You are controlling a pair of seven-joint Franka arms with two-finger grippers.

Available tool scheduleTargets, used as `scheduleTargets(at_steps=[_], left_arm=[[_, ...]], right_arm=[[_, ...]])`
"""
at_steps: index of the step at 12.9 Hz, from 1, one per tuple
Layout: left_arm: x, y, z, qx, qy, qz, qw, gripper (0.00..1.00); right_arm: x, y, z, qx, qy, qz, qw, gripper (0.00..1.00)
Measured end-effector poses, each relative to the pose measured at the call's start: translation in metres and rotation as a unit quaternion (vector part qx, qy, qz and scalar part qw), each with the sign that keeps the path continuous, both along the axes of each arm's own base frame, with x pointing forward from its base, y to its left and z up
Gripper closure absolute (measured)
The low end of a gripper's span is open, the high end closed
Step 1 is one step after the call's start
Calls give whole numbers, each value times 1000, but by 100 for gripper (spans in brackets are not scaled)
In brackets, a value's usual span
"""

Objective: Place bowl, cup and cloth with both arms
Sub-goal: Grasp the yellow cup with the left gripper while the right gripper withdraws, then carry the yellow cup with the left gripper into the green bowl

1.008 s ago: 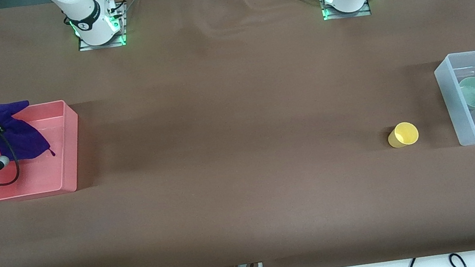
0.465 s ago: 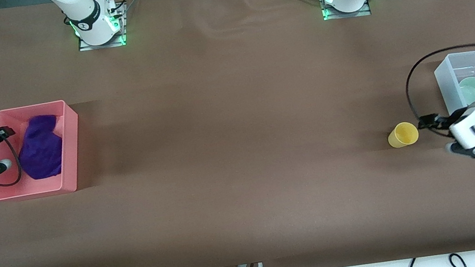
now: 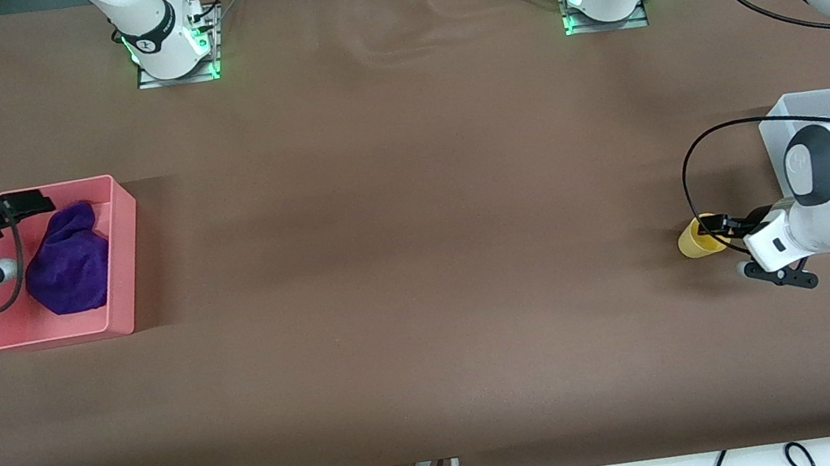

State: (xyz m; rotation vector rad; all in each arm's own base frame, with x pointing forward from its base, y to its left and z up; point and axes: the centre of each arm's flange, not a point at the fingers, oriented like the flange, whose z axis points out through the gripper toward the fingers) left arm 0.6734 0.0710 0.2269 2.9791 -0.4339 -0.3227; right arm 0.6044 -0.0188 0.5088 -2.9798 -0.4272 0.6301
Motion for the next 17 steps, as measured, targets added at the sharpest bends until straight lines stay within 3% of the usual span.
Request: scheduleTargets(at_steps=[2, 4, 9, 11, 15, 17], left_arm=[[-7, 0, -18, -1, -10, 2, 1000, 16], [-9, 0, -22, -1, -10, 2, 1000, 44], [-7, 3, 5, 3, -5, 1, 1000, 97], [-4, 5, 42, 8, 6, 0, 1000, 96], [-10, 28, 142, 22, 37, -26, 999, 96], [-20, 79, 165, 49, 38, -62, 996, 96]], right_arm=[[-8, 23, 37, -3, -34, -5, 999, 0], [-17, 19, 81, -4, -73, -10, 997, 0], [-40, -4, 143, -23, -135, -25, 990, 0], [-44, -4, 153, -23, -149, -25, 988, 0], [-46, 6, 149, -38, -138, -78, 987, 0], [-46, 22, 148, -39, -134, -79, 987, 0]])
